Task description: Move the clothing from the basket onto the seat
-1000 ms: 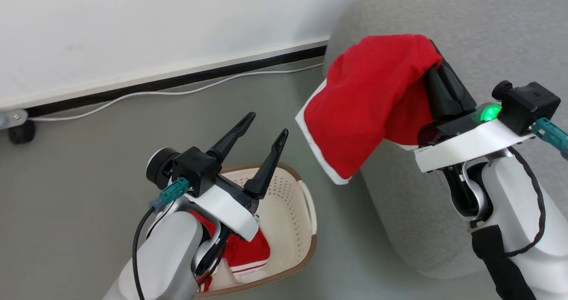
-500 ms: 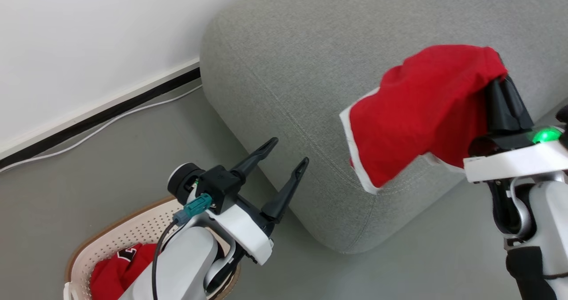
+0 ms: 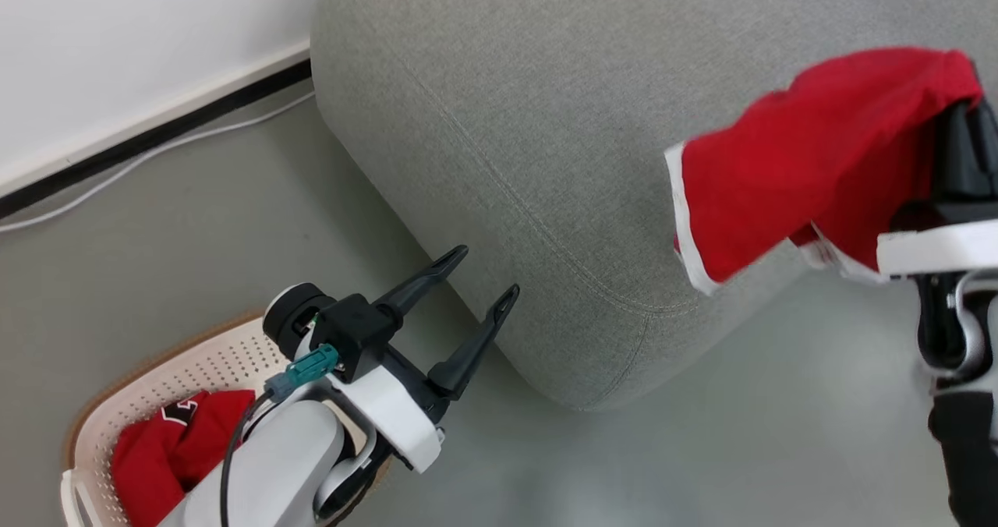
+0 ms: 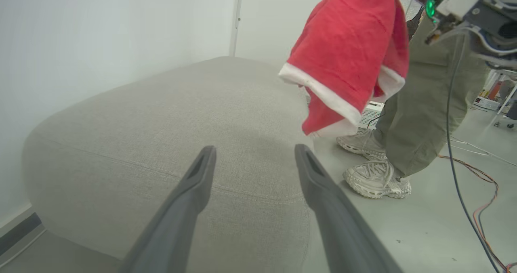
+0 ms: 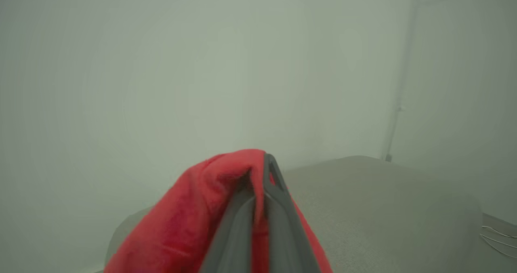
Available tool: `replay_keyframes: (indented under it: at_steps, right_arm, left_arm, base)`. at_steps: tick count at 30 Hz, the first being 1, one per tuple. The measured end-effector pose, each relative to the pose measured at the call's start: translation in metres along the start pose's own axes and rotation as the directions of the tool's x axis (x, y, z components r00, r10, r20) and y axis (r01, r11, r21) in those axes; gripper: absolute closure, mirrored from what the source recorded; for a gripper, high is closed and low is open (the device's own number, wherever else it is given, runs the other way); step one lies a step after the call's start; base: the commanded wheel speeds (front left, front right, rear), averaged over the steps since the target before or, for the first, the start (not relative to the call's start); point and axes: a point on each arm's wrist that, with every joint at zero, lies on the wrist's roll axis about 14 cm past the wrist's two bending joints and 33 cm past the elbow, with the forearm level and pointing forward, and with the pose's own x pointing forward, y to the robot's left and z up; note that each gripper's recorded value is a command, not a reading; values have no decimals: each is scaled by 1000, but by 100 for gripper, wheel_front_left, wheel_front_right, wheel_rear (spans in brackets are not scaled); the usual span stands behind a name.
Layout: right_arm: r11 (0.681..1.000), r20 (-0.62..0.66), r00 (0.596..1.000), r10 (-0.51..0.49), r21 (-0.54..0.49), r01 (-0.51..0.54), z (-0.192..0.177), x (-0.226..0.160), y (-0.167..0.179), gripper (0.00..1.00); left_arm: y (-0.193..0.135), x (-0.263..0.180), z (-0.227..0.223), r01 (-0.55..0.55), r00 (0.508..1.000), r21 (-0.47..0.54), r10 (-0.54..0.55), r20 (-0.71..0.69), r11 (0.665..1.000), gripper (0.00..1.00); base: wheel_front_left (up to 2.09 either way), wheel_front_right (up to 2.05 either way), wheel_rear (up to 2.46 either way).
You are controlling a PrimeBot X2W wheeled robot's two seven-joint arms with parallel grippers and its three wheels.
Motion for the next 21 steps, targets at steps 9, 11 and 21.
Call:
replay_keyframes:
  at_steps: [9, 11, 21]
  right_arm:
    - [992, -20, 1000, 15, -123, -17, -15, 94, 12, 100]
    - [989, -14, 1000, 5, -151, -7, -19, 115, 12, 100]
    - [951, -56, 998, -38, -308, 19, -70, 201, 12, 100]
  left_arm:
    - [48, -29, -56, -36, 997, -87, 29, -76, 996, 0]
    - [55, -34, -71, -44, 995, -119, 33, -90, 992, 0]
    - [98, -44, -106, -83, 996, -189, 75, -49, 979, 0]
  base:
    - [0, 0, 0]
    - [0, 0, 0]
    - [0, 0, 0]
